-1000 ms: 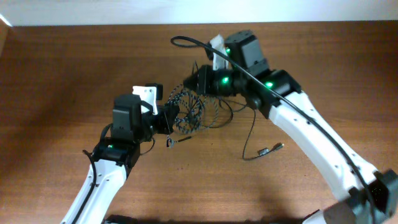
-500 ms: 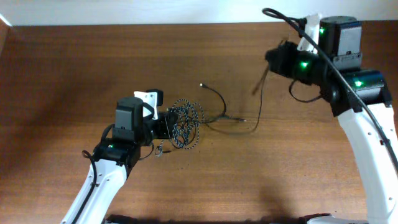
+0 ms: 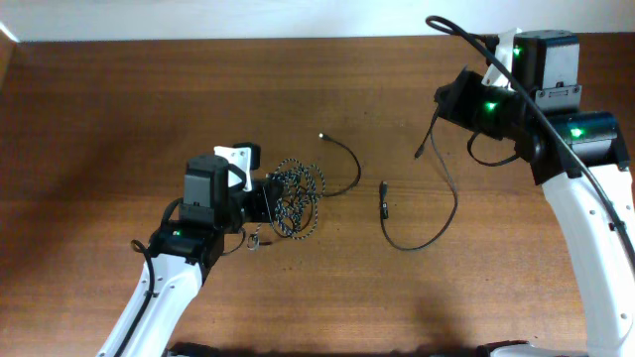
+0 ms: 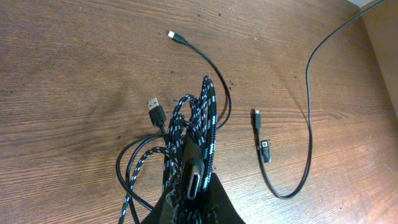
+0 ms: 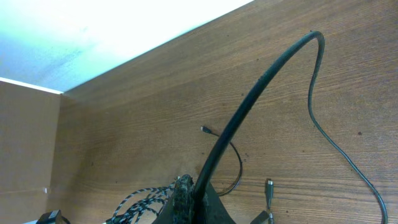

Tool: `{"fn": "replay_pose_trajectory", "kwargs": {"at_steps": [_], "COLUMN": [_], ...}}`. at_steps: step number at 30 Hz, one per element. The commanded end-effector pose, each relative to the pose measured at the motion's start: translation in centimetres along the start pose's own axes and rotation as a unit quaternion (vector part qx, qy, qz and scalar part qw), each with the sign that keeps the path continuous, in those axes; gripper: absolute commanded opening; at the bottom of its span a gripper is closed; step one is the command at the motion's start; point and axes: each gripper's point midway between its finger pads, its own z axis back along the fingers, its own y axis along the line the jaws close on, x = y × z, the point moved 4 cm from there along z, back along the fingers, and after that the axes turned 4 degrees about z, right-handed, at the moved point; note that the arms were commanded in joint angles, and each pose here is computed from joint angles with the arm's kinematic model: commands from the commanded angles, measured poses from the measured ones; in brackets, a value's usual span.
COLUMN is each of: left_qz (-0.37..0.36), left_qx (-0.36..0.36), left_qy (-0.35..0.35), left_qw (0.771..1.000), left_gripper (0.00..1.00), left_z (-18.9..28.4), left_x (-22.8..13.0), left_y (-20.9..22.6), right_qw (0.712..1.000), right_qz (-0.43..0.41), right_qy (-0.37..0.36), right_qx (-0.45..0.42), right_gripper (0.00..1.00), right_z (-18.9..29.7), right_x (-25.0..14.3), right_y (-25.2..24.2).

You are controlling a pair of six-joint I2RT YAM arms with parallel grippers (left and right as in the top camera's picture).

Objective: Untangle cables

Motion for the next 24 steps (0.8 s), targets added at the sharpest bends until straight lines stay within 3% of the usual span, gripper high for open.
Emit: {"fn": "replay_pose_trajectory", "kwargs": {"at_steps": [1,13,24], "left_qz": [-0.007,-0.004,-0.001], "left_qx": [-0.005,-0.004,-0.003], "left_qy": [-0.003,-0.001,0.002], "left_qw": [1.000,1.000,1.000], "left_gripper": [0.00,0.00,0.00], "left_z": [0.2,0.2,0.2], "left_x": [0.2,0.1,0.0], "left_y": [-0.3,-0.3,-0.2], "right_qw": [1.000,1.000,0.996], "right_qz": [0.005,0.000,-0.023], "right_qy": [-0.007,0.008,0.075], "right_qx": [-0.005,-0.012,-0.046], "right_gripper": [0.04,0.04,0.04], "right_z": [0.7,0.7,-0.4], "right_x": [0.1,-0.6,-2.9], "right_y": [0.0,-0.4,-2.0]}}
